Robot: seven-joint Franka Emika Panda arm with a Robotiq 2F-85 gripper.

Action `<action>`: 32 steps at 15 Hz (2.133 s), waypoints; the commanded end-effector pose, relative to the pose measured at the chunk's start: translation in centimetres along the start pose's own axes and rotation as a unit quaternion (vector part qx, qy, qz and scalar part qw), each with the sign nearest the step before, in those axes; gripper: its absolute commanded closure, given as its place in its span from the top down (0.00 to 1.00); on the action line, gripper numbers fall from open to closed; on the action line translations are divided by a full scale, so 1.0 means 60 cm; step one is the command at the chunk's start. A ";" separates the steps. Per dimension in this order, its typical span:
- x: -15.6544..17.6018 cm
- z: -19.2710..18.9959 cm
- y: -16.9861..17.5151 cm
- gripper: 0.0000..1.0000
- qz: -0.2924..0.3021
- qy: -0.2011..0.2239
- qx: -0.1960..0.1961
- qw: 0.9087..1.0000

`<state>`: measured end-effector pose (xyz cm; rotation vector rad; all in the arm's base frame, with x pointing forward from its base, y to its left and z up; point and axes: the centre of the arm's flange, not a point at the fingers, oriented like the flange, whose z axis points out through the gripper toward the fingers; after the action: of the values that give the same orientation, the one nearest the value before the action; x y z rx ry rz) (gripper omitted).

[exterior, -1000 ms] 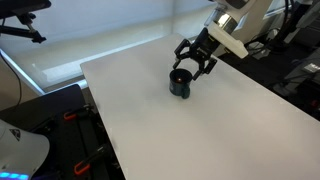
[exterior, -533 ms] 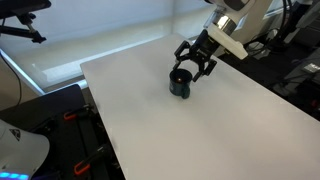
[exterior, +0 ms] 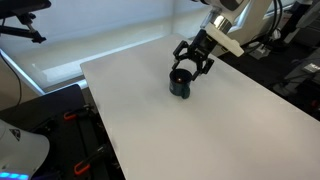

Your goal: Remove the marker from the cup

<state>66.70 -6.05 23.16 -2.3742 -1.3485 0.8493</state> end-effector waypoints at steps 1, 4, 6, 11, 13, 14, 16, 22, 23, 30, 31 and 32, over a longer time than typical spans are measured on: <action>-0.001 0.000 0.000 1.00 0.000 0.000 0.000 1.000; 0.012 -0.001 0.002 1.00 0.027 -0.020 -0.007 0.999; 0.005 0.004 0.004 1.00 0.019 -0.010 0.000 1.000; 0.008 0.006 0.009 1.00 0.040 -0.019 -0.001 0.999; 0.008 0.007 0.008 1.00 0.039 -0.018 0.003 0.999; 0.007 0.007 0.005 1.00 0.006 -0.007 0.007 1.000; 0.007 0.008 -0.004 1.00 -0.042 0.009 0.000 0.999; -0.002 -0.008 -0.045 1.00 -0.202 0.066 -0.035 0.977; 0.021 -0.012 -0.006 1.00 -0.159 0.046 -0.026 0.986; 0.018 -0.008 -0.007 1.00 -0.176 0.050 -0.026 0.983; 0.019 -0.008 -0.006 1.00 -0.176 0.050 -0.026 0.983; 0.019 -0.008 -0.006 1.00 -0.176 0.050 -0.026 0.983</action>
<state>67.17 -4.88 23.34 -2.0888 -1.6962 0.5929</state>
